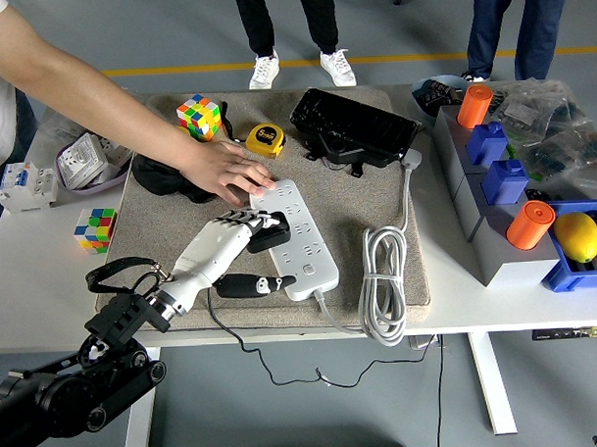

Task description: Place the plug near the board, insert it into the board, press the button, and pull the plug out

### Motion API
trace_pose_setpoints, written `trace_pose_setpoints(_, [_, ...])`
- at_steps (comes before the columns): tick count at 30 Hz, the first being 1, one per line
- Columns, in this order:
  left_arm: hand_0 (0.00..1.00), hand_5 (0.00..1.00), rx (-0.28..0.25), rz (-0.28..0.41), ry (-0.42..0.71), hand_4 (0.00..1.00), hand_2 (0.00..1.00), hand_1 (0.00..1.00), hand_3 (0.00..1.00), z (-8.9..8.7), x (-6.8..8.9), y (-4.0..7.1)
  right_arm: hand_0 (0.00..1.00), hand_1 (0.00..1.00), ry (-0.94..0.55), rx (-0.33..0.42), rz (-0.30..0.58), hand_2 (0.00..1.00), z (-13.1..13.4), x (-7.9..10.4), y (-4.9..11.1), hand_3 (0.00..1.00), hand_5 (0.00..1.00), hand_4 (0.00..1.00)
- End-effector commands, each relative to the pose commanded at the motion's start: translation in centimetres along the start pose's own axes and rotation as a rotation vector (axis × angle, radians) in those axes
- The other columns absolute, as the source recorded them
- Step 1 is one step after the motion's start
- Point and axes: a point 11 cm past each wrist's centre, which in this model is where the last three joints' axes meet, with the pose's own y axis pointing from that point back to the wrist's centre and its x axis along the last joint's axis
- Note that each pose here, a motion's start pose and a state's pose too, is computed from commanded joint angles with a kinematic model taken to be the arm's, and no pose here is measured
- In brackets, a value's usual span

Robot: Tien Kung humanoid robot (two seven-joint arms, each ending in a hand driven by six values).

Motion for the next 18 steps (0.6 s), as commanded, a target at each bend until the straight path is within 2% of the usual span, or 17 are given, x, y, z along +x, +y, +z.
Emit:
trace_pose_setpoints(11, [0.802, 0.709, -0.01, 0.016, 0.0, 0.948, 0.774, 0.792, 0.746, 0.1, 0.6, -0.2, 0.599, 0.604, -0.003, 0.003, 0.001, 0.544, -0.1, 0.0, 0.0, 0.546, 0.244, 0.751])
trace_pose_setpoints(18, [0.81, 0.709, -0.048, 0.062, 0.065, 0.949, 0.779, 0.801, 0.75, 1.8, 1.8, -0.6, 0.599, 0.603, -0.001, 0.003, 0.0, 0.544, -0.1, 0.0, 0.0, 0.546, 0.243, 0.751])
